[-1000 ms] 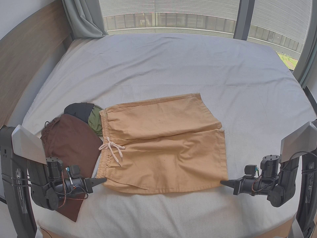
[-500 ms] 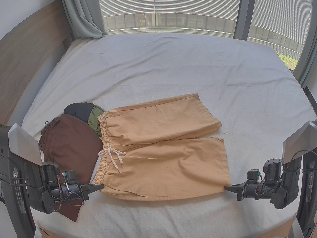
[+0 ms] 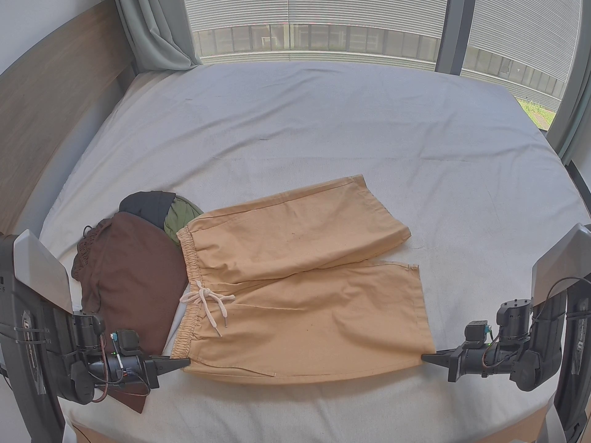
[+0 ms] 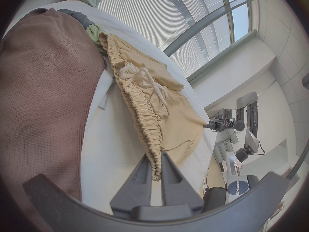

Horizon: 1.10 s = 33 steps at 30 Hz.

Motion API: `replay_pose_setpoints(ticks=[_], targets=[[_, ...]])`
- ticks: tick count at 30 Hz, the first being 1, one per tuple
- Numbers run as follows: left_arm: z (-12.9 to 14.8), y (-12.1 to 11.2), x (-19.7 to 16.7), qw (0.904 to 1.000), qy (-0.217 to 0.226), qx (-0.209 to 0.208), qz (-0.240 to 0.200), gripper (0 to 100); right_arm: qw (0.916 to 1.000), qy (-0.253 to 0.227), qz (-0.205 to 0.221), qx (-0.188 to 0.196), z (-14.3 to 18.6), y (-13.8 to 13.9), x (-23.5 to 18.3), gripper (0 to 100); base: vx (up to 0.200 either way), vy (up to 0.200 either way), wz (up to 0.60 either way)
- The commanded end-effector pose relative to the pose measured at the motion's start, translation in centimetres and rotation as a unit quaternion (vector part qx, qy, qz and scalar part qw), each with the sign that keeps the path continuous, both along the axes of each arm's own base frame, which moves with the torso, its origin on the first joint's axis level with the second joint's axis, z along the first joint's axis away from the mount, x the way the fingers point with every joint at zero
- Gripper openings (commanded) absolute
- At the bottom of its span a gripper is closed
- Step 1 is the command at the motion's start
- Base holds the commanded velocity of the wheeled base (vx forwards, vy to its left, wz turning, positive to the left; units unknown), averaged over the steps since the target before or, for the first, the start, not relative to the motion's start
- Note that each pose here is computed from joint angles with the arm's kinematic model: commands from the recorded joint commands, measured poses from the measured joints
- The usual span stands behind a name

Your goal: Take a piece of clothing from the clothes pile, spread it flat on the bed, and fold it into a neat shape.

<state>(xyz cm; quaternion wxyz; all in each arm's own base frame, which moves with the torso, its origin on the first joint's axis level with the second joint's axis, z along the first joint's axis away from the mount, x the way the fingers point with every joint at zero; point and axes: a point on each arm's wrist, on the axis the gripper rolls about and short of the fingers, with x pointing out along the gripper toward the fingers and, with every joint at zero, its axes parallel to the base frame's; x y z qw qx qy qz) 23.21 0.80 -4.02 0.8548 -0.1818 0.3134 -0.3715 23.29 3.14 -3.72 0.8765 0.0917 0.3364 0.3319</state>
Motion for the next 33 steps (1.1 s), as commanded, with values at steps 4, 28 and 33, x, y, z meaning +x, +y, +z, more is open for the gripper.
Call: replay_pose_setpoints(ticks=[4, 28, 33], targets=[[-0.3, 0.2, -1.2, 0.9999, 0.015, 0.004, -0.002, 0, 1.0000, 0.008, -0.001, -0.001, 0.0, -0.2, -0.5, 0, 0.000, 0.000, 0.00], [1.0, -0.2, -0.6, 0.9997, -0.002, -0.018, -0.014, 0, 0.9977, -0.021, -0.010, 0.065, 3.0, 0.0, 0.5, 0, 0.000, 0.000, 0.00], [2.7, -0.7, -0.2, 0.9991, -0.001, -0.041, -0.006, 0, 0.9970, -0.033, -0.012, 0.069, 3.4, 0.0, 1.1, 0, 0.000, 0.000, 0.00]])
